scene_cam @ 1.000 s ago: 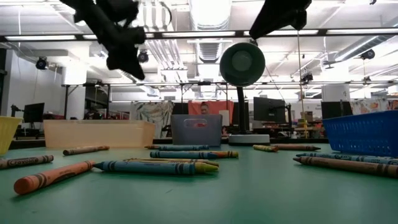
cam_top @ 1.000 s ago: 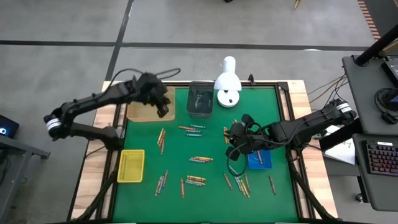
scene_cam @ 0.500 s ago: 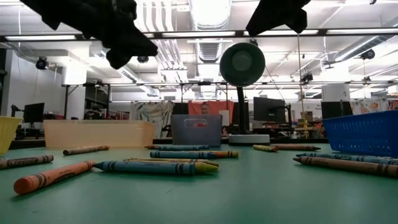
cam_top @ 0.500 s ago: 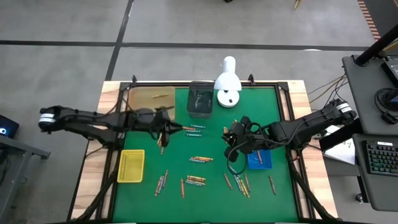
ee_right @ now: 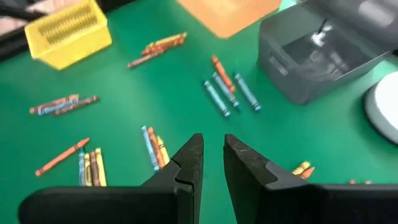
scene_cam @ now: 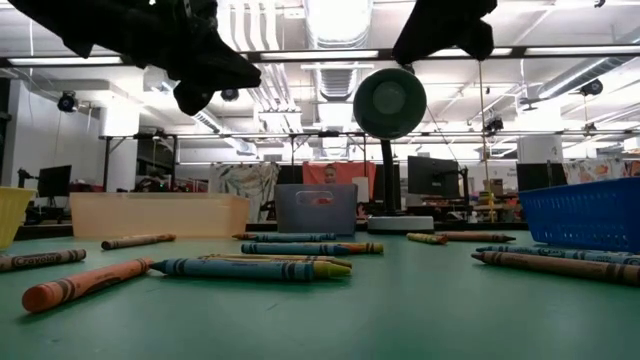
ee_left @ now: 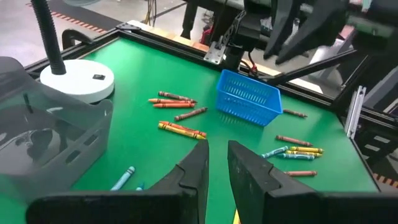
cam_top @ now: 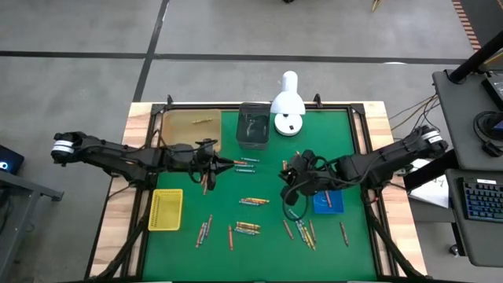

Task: Sort crayons
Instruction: Put the blue crayon into the yellow bin

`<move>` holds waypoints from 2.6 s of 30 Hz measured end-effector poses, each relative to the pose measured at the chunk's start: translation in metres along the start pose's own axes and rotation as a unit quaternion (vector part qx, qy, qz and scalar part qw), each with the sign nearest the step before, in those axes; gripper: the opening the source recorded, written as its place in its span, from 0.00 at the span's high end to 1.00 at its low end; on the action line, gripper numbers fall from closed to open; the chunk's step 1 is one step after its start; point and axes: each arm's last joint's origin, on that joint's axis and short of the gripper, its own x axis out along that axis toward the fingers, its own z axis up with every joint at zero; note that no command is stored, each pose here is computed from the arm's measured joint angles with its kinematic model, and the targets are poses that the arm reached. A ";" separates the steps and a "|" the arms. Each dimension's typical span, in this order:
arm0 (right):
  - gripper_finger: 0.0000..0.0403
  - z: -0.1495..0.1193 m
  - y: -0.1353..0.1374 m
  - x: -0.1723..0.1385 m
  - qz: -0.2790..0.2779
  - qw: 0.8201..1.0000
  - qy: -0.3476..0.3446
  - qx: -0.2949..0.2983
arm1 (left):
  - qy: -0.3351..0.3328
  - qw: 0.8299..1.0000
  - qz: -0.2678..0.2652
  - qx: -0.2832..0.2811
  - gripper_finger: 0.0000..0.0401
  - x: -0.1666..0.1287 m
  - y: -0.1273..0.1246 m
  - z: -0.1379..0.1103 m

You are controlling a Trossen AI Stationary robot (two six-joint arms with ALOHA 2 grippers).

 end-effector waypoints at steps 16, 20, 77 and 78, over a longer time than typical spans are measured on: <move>0.87 -0.013 0.010 0.036 0.015 0.994 0.055 -0.089 | 0.018 1.000 0.007 0.005 0.89 0.009 0.001 -0.007; 0.87 0.000 0.002 0.050 0.014 0.994 0.028 -0.109 | 0.006 1.000 0.007 0.004 0.89 0.011 0.001 -0.006; 0.87 0.033 -0.019 0.189 -0.013 0.961 0.100 -0.256 | -0.124 0.990 0.001 0.061 0.89 -0.043 -0.002 0.034; 0.87 0.030 -0.019 0.191 -0.011 0.960 0.109 -0.257 | -0.123 0.991 0.001 0.062 0.89 -0.043 -0.002 0.034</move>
